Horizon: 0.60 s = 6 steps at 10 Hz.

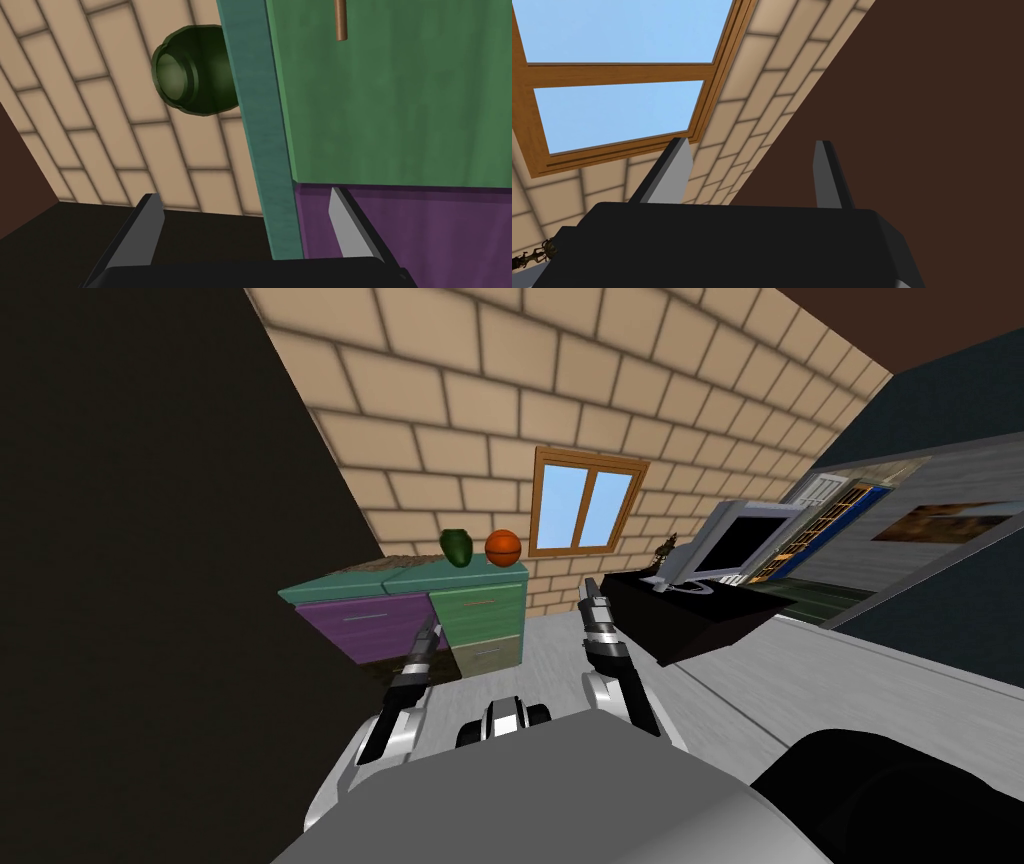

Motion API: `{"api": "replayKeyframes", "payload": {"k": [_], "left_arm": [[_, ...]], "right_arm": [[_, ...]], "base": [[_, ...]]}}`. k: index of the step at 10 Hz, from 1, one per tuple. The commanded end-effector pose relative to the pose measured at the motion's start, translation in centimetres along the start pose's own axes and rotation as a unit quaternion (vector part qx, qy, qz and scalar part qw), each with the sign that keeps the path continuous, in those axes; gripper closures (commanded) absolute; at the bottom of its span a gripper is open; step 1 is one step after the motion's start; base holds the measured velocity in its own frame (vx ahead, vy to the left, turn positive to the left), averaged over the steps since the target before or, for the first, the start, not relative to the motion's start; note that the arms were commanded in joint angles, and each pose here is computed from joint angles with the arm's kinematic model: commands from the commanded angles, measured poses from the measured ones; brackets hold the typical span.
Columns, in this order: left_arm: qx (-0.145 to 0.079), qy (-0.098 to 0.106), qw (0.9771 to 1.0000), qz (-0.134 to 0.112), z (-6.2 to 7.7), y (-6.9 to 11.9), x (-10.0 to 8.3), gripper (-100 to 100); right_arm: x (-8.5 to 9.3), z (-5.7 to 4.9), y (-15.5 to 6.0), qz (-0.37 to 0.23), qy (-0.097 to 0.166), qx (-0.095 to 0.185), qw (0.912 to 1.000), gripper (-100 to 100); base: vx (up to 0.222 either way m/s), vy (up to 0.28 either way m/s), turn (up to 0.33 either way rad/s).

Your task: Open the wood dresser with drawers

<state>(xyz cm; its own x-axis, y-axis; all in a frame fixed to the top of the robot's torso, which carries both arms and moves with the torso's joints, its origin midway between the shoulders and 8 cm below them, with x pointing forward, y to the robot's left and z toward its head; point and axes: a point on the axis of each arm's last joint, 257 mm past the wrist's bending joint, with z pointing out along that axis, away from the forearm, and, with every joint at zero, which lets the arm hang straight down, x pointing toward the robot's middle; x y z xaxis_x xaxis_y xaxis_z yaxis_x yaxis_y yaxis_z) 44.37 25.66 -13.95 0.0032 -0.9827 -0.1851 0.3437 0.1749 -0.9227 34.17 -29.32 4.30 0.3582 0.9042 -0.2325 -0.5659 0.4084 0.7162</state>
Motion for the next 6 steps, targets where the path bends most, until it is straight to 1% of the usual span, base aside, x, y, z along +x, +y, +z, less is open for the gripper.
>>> {"api": "replayKeyframes", "payload": {"k": [1, 3, 5, 6], "left_arm": [[-0.021, -0.002, 0.9998, 0.001, 0.0, 2.0, 0.0, -100], [-0.037, -0.005, 0.9993, -0.002, 0.0, 3.5, 0.2, -100], [-0.065, -0.017, 0.9975, -0.019, 0.0, 6.2, 1.0, -100], [-0.071, -0.021, 0.9970, -0.025, 0.0, 6.7, 1.3, -100]], "right_arm": [[0.0, 0.0, 0.0, 0.000, 0.000, 0.000, 1.0000, 0], [0.0, 0.0, 0.0, 0.000, 0.000, 0.000, 1.0000, 0], [0.0, 0.0, 0.0, 0.000, 0.000, 0.000, 1.0000, 0], [0.0, 0.0, 0.0, 0.000, 0.000, 0.000, 1.0000, 0]], "base": [[0.100, -0.064, -0.011], [0.108, -0.068, -0.008], [0.165, -0.074, -0.019], [0.141, -0.096, -0.007]]}}
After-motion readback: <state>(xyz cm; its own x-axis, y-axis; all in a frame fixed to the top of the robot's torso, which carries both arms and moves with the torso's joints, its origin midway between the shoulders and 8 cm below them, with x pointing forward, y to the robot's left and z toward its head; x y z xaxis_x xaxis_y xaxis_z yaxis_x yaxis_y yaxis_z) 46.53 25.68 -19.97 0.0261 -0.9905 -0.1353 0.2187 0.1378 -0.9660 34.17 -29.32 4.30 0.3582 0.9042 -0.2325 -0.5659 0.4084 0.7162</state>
